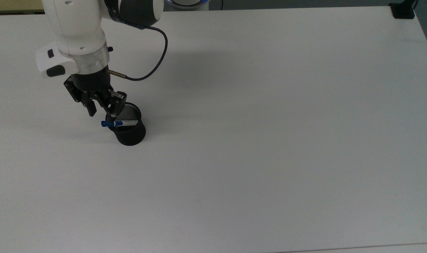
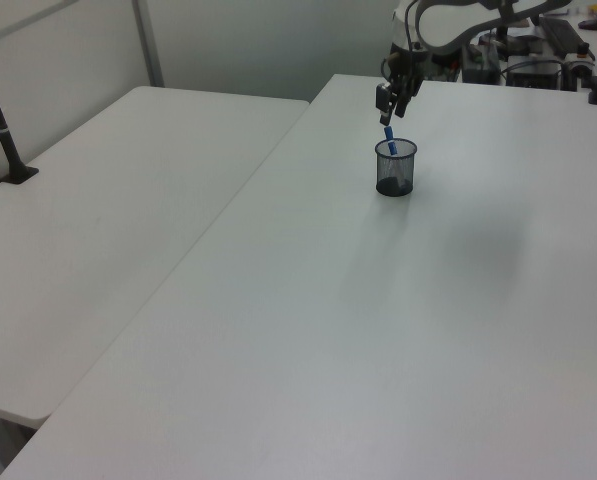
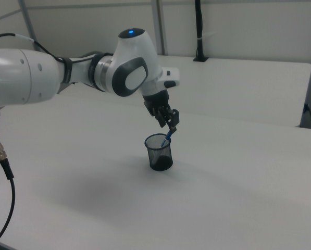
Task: Remove the marker
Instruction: 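Close the gripper on the marker's blue cap end, then lift the marker straight up out of the mesh cup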
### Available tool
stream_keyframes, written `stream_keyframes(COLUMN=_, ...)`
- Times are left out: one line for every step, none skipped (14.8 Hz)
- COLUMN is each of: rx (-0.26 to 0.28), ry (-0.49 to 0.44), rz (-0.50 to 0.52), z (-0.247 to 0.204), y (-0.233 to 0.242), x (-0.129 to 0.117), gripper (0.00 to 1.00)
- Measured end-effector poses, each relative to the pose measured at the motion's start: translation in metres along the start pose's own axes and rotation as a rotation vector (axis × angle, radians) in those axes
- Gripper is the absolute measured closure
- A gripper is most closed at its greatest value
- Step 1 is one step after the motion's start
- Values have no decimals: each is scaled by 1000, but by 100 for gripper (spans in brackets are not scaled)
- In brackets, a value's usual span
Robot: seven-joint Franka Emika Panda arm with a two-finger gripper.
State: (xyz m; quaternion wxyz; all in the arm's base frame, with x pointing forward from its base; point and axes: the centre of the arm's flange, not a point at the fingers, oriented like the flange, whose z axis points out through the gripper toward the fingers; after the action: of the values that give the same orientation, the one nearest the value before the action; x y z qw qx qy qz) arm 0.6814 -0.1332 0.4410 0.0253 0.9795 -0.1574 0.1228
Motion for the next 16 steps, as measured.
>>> stream_keyframes(rx=-1, ry=0, rz=-1, z=5, y=-1, x=0, gripper=47)
stream_keyframes(rx=-2, ry=-2, rz=-2, z=9, y=-1, x=0, gripper=47)
stream_keyframes(rx=-3, ry=-5, rz=-2, z=12, y=-1, x=0, gripper=47)
stream_keyframes(rx=-3, ry=-7, rz=-2, z=13, y=-1, x=0, gripper=47)
stream_keyframes(rx=-3, ry=-7, rz=-2, z=13, y=-2, x=0, gripper=47)
stream_keyframes(rx=-3, ry=-7, rz=-2, z=13, y=-2, x=0, gripper=47)
stream_keyframes(rx=-3, ry=-6, rz=-2, z=13, y=-2, x=0, gripper=47)
stream_keyframes(rx=-3, ry=-7, rz=-2, z=13, y=-2, x=0, gripper=47)
stream_keyframes(rx=-4, ry=-9, rz=-3, z=15, y=-2, x=0, gripper=47)
stream_keyframes(rx=-4, ry=-12, rz=-3, z=17, y=-2, x=0, gripper=47)
stream_keyframes(rx=-6, ry=-17, rz=-4, z=21, y=-2, x=-1, gripper=47)
stream_keyframes(rx=-6, ry=-20, rz=-4, z=23, y=-2, x=-1, gripper=47)
stream_keyframes(rx=-7, ry=-21, rz=-4, z=24, y=-2, x=-1, gripper=48)
stream_keyframes(rx=-7, ry=-22, rz=-4, z=24, y=-2, x=-1, gripper=50)
stream_keyframes(rx=-7, ry=-22, rz=-4, z=24, y=-2, x=-1, gripper=55)
stream_keyframes(rx=-7, ry=-22, rz=-4, z=24, y=-2, x=-1, gripper=59)
